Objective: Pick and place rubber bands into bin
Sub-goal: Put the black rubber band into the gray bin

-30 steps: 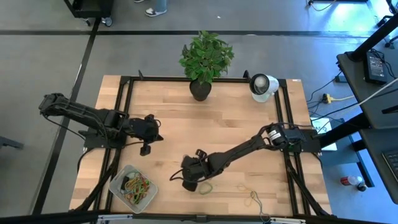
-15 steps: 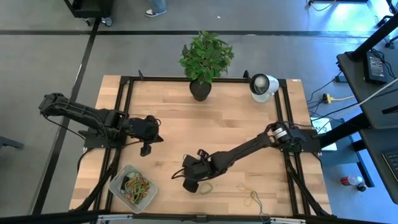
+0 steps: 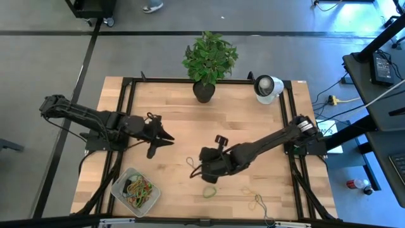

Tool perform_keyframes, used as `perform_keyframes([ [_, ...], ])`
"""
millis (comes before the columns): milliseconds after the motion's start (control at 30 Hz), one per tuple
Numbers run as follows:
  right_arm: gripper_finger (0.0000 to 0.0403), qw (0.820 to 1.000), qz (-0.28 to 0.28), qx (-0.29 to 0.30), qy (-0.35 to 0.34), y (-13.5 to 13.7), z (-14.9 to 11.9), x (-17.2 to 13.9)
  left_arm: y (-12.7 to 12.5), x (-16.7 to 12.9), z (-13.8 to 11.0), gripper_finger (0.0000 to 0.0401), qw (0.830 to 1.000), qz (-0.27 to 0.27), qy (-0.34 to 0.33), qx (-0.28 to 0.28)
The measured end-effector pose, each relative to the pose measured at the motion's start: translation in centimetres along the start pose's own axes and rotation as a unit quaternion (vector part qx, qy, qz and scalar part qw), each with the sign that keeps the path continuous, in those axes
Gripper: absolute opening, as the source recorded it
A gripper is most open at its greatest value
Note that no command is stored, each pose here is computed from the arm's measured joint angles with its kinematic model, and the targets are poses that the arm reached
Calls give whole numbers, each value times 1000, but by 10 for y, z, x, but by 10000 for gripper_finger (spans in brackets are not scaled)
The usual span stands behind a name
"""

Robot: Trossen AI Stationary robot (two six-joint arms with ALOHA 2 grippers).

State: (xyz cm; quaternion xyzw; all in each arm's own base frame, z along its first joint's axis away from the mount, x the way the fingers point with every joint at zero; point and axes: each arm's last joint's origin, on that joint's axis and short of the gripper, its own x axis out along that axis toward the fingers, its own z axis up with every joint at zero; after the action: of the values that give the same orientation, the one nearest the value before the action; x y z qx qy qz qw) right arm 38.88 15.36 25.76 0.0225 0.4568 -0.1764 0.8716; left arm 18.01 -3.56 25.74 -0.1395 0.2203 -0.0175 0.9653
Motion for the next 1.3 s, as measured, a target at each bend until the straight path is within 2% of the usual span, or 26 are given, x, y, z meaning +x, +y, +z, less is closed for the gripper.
perform_keyframes([
  [233, 1, 998, -32, -57, 4, -20, -1, -33, -16, 7, 17, 160, 994, -27, -102, -1],
  [400, 1, 995, -24, -88, -29, -31, 7, -53, -29, 26, 20, 192, 988, -28, -149, -3],
  [533, 1, 993, -3, -96, -72, -36, 16, -69, -37, 46, 20, 195, 990, -20, -141, -4],
  [667, 1, 987, 17, -111, -112, -33, 25, -72, -47, 68, 24, 195, 992, -13, -125, 5],
  [900, 1, 984, 23, -125, -123, -32, 28, -72, -61, 101, 36, 196, 993, -13, -109, 36],
  [1133, 1, 984, 26, -124, -126, -31, 29, -73, -63, 114, 34, 196, 995, -14, -91, 36],
  [1300, 1, 984, 31, -120, -130, -31, 29, -73, -59, 115, 31, 196, 995, 34, -84, 35],
])
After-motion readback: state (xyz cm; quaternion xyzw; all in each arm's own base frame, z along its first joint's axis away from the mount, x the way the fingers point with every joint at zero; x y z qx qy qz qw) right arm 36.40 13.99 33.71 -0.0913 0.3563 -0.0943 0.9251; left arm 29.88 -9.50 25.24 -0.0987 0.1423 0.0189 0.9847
